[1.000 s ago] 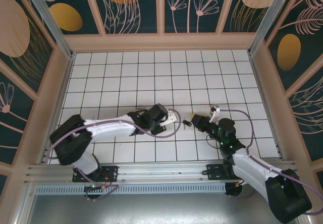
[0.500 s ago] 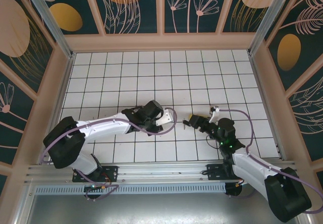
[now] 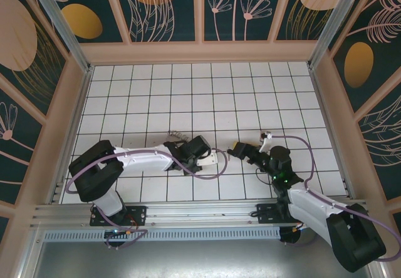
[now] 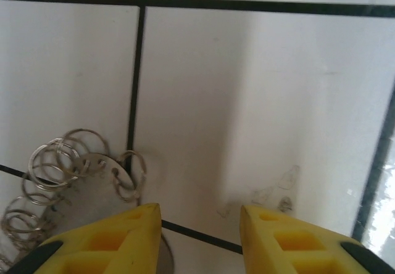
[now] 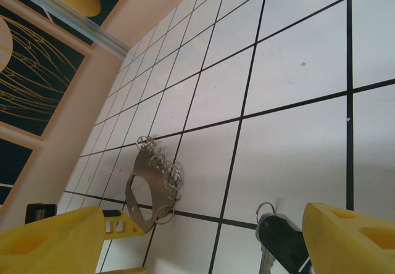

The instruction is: Put the keys on the keyring

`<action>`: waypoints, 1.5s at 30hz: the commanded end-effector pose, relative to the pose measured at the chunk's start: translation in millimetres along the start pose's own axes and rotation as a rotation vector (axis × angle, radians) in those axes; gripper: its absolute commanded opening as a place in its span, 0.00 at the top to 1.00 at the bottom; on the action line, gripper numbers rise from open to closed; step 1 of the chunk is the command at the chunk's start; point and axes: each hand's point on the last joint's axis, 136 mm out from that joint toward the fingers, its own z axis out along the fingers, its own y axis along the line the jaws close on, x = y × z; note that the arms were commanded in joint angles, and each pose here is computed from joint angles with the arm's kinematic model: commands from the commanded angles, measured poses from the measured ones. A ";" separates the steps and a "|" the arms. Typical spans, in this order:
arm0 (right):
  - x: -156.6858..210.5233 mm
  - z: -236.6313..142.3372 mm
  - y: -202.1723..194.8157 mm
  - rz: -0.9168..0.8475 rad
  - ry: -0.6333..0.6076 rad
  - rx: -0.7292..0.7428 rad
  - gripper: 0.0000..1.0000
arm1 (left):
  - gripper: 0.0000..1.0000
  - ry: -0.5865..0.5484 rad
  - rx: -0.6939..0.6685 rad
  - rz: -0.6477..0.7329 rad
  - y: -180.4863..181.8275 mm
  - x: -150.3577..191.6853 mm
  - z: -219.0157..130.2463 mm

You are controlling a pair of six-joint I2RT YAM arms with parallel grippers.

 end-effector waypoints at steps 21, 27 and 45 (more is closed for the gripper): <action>30.6 -17.8 -31.1 0.038 0.014 0.039 0.19 | 0.82 0.070 -0.063 0.059 9.5 1.1 39.2; 29.9 -18.7 -30.8 0.040 0.007 0.035 0.21 | 0.81 0.088 -0.066 0.038 15.5 8.2 44.6; 28.6 -19.6 -32.5 0.042 -0.003 0.040 0.43 | 1.00 0.020 -0.109 -0.070 44.4 -8.2 24.0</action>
